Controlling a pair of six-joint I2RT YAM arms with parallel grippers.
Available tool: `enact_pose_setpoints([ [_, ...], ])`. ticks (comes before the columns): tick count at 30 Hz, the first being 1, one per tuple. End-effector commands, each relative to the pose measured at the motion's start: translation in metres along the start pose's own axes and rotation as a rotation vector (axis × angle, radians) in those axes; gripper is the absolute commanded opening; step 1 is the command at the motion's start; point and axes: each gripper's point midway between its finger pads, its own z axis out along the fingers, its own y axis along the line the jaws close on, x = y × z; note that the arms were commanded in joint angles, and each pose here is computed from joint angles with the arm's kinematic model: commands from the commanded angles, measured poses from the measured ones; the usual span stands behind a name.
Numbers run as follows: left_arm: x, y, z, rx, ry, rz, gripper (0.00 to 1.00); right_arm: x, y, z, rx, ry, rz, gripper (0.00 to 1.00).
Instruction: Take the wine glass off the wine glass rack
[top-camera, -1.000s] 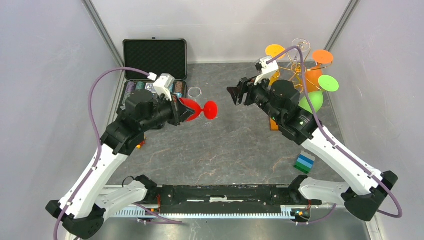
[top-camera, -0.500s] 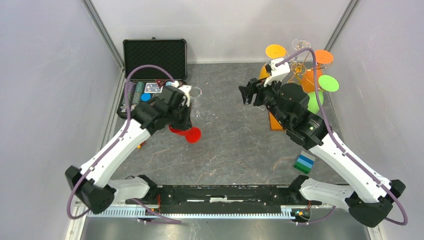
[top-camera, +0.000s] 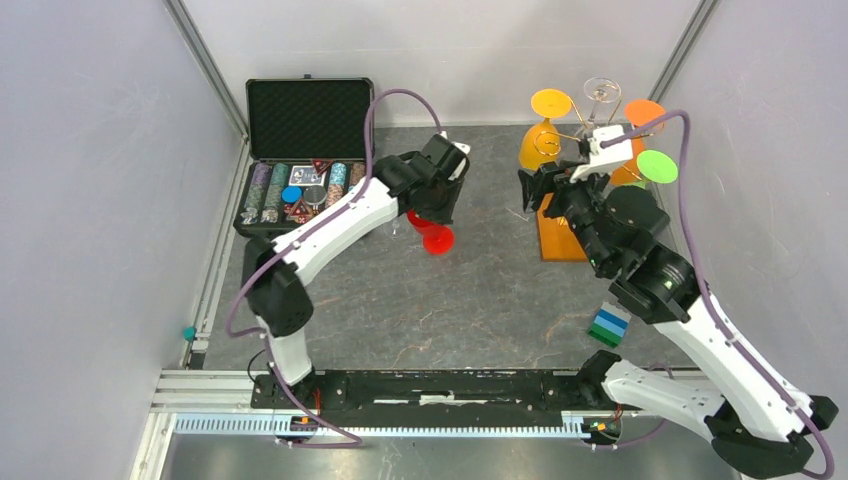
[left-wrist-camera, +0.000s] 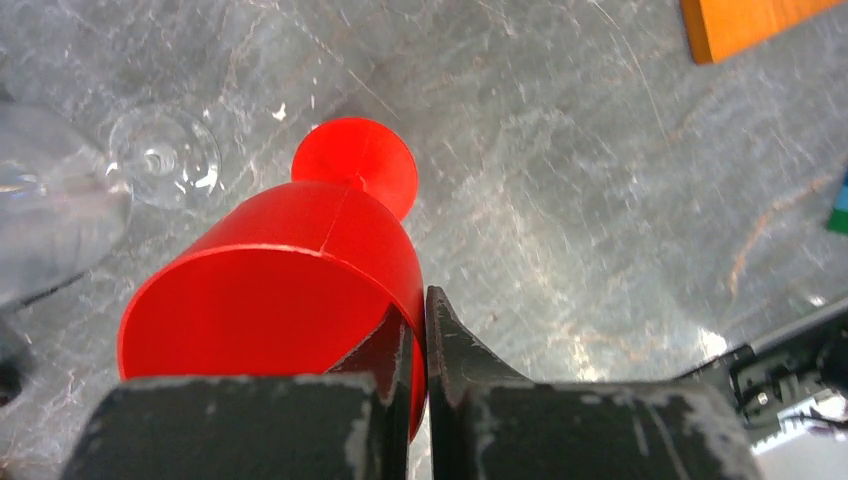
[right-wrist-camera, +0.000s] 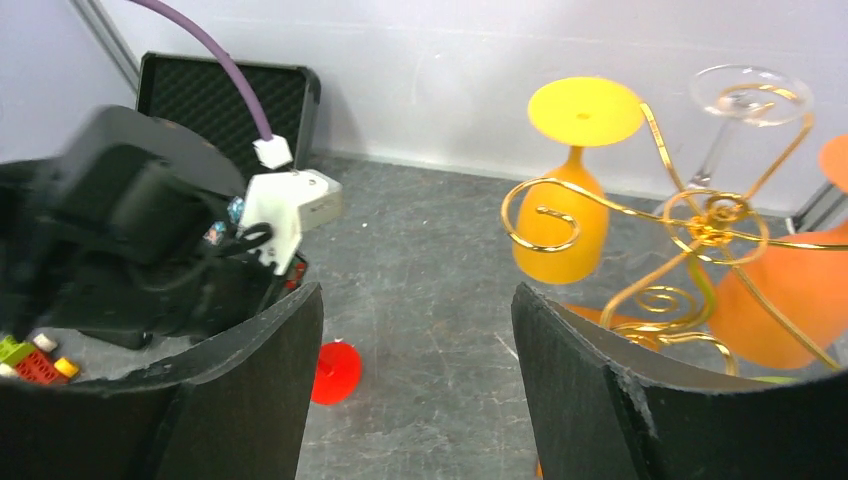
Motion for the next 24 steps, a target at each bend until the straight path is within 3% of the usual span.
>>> enact_pose_setpoints([
  [1,-0.034,-0.001,0.016,-0.046,-0.057,0.036,0.02,-0.018,-0.022,-0.017,0.066,-0.058,-0.024,0.74],
  [13,-0.046,0.009,0.062,-0.157,-0.002,0.084,0.03,-0.023,-0.034,-0.029,0.105,-0.057,-0.038,0.75],
  [17,-0.044,0.010,0.070,-0.165,0.021,0.097,0.10,-0.023,-0.034,-0.029,0.109,-0.048,-0.034,0.75],
  [24,-0.056,0.014,0.063,-0.169,-0.008,0.087,0.32,-0.023,-0.036,-0.027,0.135,-0.001,-0.043,0.75],
])
